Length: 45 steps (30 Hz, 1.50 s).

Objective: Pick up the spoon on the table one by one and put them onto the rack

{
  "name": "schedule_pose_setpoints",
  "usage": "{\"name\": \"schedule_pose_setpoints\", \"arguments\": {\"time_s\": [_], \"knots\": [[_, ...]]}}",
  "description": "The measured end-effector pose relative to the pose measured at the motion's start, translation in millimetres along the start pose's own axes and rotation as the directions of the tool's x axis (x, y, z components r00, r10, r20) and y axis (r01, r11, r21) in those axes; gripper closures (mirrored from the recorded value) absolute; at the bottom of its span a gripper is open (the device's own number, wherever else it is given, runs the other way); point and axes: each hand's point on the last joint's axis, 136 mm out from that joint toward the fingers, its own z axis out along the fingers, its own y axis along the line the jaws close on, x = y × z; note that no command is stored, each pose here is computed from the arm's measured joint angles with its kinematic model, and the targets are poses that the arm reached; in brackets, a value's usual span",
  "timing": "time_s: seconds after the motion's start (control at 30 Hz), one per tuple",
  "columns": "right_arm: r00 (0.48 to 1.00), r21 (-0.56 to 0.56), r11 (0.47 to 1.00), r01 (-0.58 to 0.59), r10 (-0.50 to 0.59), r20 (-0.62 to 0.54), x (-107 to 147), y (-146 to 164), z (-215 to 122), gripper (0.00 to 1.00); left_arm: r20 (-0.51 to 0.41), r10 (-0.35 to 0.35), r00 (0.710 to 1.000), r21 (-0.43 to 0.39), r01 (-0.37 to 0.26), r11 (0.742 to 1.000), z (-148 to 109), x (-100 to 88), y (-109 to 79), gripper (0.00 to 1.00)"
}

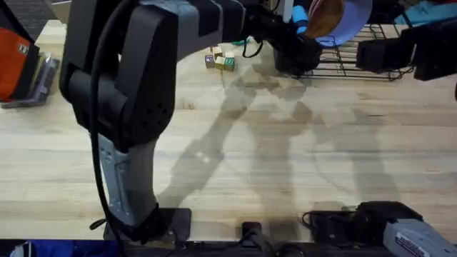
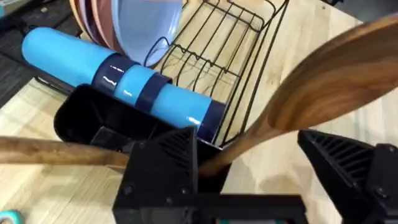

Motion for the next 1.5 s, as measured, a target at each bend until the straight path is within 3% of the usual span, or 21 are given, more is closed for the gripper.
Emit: {"name": "schedule_pose_setpoints", "arguments": {"time_s": [0.17, 0.37, 0.7, 0.93, 1.2, 1.5], "knots": [[1.0, 0.0, 1.0, 0.0, 0.0, 0.0, 0, 0, 0, 0.005, -0.01, -0.018, 1.0, -0.011, 0.018, 1.0, -9, -2.3, -0.3, 0.005], [1.0, 0.0, 1.0, 0.0, 0.0, 0.0, 0, 0, 0, 0.005, 0.022, -0.002, 1.0, -0.048, 0.003, 0.999, -30, -20.7, 3.0, 0.006], [1.0, 0.0, 1.0, 0.0, 0.0, 0.0, 0, 0, 0, 0.004, 0.041, 0.014, 0.999, -0.058, -0.012, 0.998, -54, -42.2, -12.6, 0.006], [1.0, 0.0, 1.0, 0.0, 0.0, 0.0, 0, 0, 0, 0.005, 0.005, -0.044, 0.999, -0.093, 0.044, 0.995, -86, -40.9, -12.8, 0.005], [1.0, 0.0, 1.0, 0.0, 0.0, 0.0, 0, 0, 0, 0.005, -0.081, -0.161, 0.984, -0.288, 0.132, 0.949, -137, -20.6, 7.7, 0.006], [1.0, 0.0, 1.0, 0.0, 0.0, 0.0, 0, 0, 0, 0.005, -0.188, -0.161, 0.969, -0.428, 0.066, 0.901, -190, -8.7, -9.1, 0.006]]}}
